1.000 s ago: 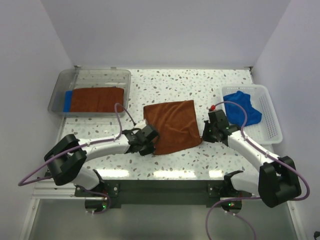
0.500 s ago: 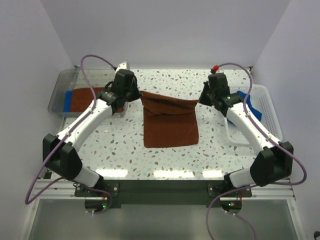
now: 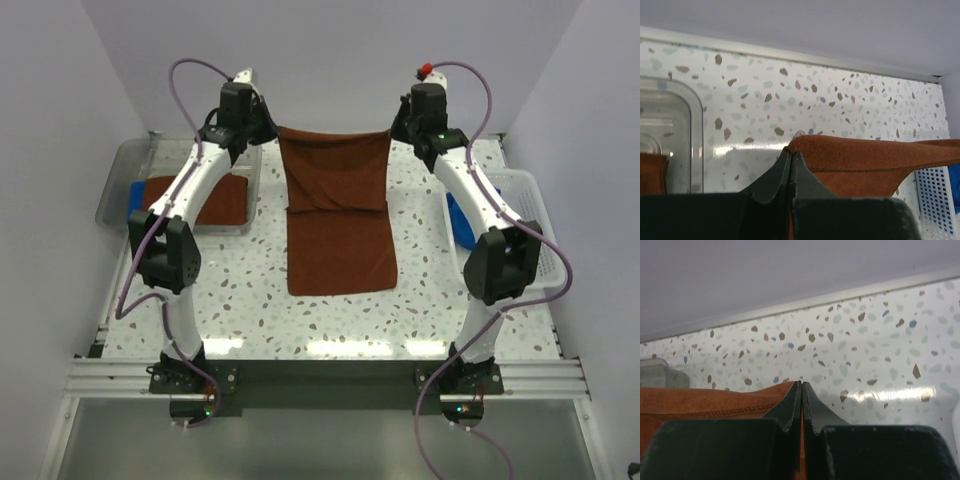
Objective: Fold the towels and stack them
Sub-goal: Fold the towel
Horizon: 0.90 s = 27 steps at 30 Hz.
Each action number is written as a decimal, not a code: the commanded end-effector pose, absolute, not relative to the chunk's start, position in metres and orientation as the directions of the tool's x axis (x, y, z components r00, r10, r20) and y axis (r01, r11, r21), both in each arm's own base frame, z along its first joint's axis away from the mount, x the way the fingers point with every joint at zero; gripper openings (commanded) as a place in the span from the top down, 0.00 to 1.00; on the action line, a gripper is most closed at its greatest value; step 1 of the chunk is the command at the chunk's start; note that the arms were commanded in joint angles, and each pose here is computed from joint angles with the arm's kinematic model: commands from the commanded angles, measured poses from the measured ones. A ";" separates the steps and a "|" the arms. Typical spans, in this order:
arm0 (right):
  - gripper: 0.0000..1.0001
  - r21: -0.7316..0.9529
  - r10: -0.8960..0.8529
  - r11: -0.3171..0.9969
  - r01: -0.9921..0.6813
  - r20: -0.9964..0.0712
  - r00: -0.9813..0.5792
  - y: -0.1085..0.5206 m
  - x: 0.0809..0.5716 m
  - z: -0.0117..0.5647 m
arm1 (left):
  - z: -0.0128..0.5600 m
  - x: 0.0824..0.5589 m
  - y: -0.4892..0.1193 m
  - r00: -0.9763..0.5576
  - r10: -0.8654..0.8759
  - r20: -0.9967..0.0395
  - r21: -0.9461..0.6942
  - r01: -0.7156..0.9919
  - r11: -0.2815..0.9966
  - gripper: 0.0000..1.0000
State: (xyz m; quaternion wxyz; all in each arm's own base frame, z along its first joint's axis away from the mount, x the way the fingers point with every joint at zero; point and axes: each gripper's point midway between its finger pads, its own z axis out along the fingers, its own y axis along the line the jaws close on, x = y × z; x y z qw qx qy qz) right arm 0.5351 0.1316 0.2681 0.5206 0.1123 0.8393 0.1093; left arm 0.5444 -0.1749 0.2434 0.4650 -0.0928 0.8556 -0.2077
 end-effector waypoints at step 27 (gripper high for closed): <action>1.00 0.290 0.250 0.957 0.000 -0.824 -0.508 0.113 0.530 0.249 | 0.247 0.537 -0.171 -0.548 -0.370 -0.750 -0.542 0.188 0.819 1.00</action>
